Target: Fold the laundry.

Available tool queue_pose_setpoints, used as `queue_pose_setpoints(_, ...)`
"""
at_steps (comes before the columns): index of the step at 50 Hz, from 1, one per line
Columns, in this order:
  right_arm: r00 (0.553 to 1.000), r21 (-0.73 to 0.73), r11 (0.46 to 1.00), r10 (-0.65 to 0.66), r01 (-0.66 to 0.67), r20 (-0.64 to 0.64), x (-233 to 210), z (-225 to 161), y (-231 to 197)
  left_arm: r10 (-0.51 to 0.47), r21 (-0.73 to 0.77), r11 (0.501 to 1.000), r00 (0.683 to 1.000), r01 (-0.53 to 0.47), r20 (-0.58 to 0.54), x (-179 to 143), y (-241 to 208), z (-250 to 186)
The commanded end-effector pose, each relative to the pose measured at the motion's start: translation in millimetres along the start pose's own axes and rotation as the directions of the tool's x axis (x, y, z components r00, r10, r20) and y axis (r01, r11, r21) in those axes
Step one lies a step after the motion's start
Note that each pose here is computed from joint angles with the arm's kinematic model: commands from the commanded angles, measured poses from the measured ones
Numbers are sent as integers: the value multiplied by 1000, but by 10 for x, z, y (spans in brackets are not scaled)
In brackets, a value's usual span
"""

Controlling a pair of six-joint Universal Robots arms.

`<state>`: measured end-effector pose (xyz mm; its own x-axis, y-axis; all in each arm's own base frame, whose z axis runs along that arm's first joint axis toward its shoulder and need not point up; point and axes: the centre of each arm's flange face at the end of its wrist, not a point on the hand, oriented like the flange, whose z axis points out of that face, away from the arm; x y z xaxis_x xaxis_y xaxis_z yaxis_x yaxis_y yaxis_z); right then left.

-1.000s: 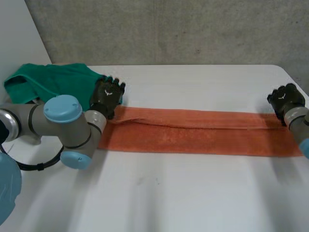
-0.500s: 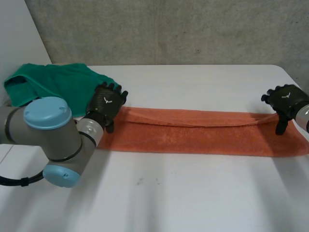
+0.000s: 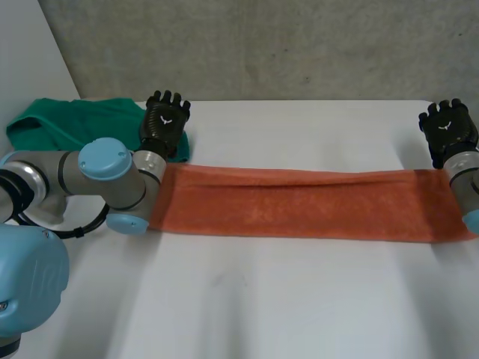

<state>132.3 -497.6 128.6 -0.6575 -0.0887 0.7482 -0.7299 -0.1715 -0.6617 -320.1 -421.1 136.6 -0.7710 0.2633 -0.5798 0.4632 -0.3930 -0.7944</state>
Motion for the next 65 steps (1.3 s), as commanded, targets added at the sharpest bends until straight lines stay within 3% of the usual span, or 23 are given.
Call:
queue_pose_setpoints(1, 996, -65, 996, 67, -63, 61, 93, -179, -127, -3, -17, 1000, 1000, 3, -13, -51, -121, -134)
queue_pose_setpoints(11, 975, -199, 975, 138, -102, 177, 308, -704, -378, -20, -64, 998, 998, 16, -58, -87, -297, -461)
queue_pose_setpoints(20, 934, -358, 924, 239, -135, 267, 348, -1179, -194, -45, -110, 993, 994, 34, -99, -121, -433, -831)
queue_pose_setpoints(34, 913, -383, 910, 284, -160, 294, 173, -1148, 209, -81, -127, 990, 990, 66, -115, -114, -476, -975)
queue_pose_setpoints(38, 927, -365, 919, 257, -147, 273, 197, -1069, 287, -82, -128, 990, 990, 66, -119, -92, -484, -990)
queue_pose_setpoints(46, 989, -342, 934, 130, -101, 65, 787, -937, 530, -79, -111, 992, 991, 67, -110, -164, -599, -1041)
queue_pose_setpoints(54, 991, -322, 938, -133, 131, 14, 1217, -856, 643, -77, -102, 993, 992, 67, -98, -261, -691, -1126)
queue_pose_setpoints(59, 989, -245, 958, -140, 146, 42, 1073, -805, 376, -79, -107, 992, 992, 68, -99, -275, -705, -1177)
queue_pose_setpoints(65, 981, 55, 991, -130, 123, 145, 599, -834, -601, -78, -106, 992, 992, 68, -95, -309, -736, -1221)
